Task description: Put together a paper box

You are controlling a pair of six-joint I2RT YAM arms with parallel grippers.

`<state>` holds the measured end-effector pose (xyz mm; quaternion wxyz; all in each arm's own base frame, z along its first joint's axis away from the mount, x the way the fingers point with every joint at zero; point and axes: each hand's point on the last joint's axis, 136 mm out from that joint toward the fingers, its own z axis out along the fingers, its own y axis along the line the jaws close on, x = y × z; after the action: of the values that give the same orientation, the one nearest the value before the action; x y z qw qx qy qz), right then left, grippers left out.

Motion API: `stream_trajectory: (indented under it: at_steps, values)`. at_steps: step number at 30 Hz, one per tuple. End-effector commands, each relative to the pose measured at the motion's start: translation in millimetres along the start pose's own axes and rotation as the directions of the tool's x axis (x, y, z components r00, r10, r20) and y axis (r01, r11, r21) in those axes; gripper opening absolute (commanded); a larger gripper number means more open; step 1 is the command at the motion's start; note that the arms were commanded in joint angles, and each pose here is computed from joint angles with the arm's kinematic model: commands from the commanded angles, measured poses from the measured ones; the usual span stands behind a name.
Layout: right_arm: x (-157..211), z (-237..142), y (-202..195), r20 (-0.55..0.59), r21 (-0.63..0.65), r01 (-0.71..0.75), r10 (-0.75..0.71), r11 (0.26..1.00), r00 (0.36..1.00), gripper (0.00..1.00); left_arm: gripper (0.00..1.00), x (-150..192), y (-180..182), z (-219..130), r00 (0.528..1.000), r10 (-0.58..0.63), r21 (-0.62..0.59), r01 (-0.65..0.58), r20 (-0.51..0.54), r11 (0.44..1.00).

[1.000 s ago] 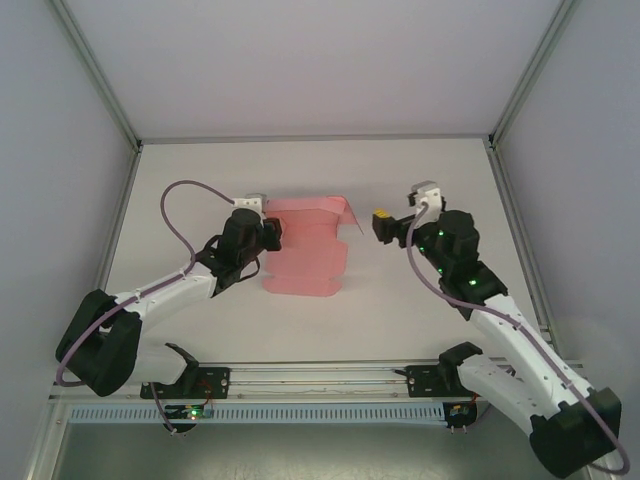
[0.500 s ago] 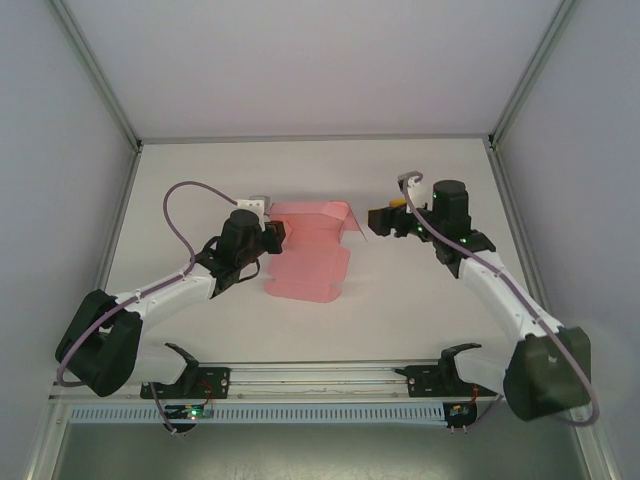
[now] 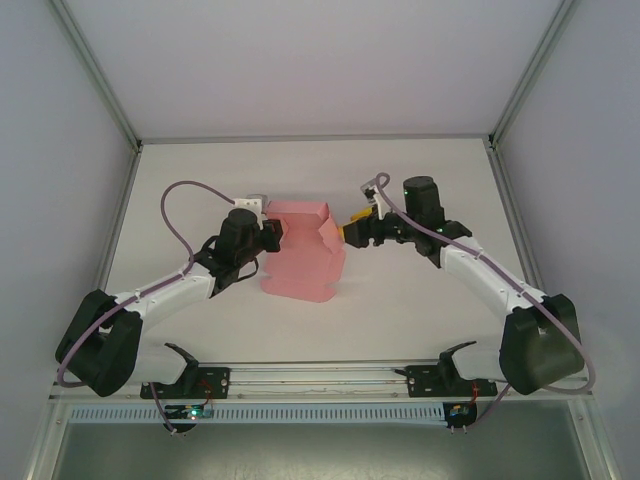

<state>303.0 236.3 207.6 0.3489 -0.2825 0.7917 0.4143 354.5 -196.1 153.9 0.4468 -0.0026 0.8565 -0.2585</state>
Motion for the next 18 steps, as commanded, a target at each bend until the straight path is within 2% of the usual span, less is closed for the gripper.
stream_trajectory:
  at_steps: [1,9,18]
  values:
    - [-6.0,5.6,17.7,-0.007,-0.064,0.075,-0.075,0.995,0.997,0.64,0.0,-15.8,-6.8,-3.0,0.998,0.016,0.016,-0.017,0.054,1.0]
    - [-13.5,14.9,4.7,-0.023,0.122,0.149,-0.148,0.981,0.989,0.55,0.0,-11.4,-3.3,-0.2,0.999,0.021,-0.002,-0.021,0.031,1.0]
    - [-15.9,30.0,-8.0,-0.077,0.334,0.269,-0.258,0.904,0.963,0.51,0.0,-5.3,-6.8,5.3,1.0,0.019,0.02,-0.019,-0.005,1.0]
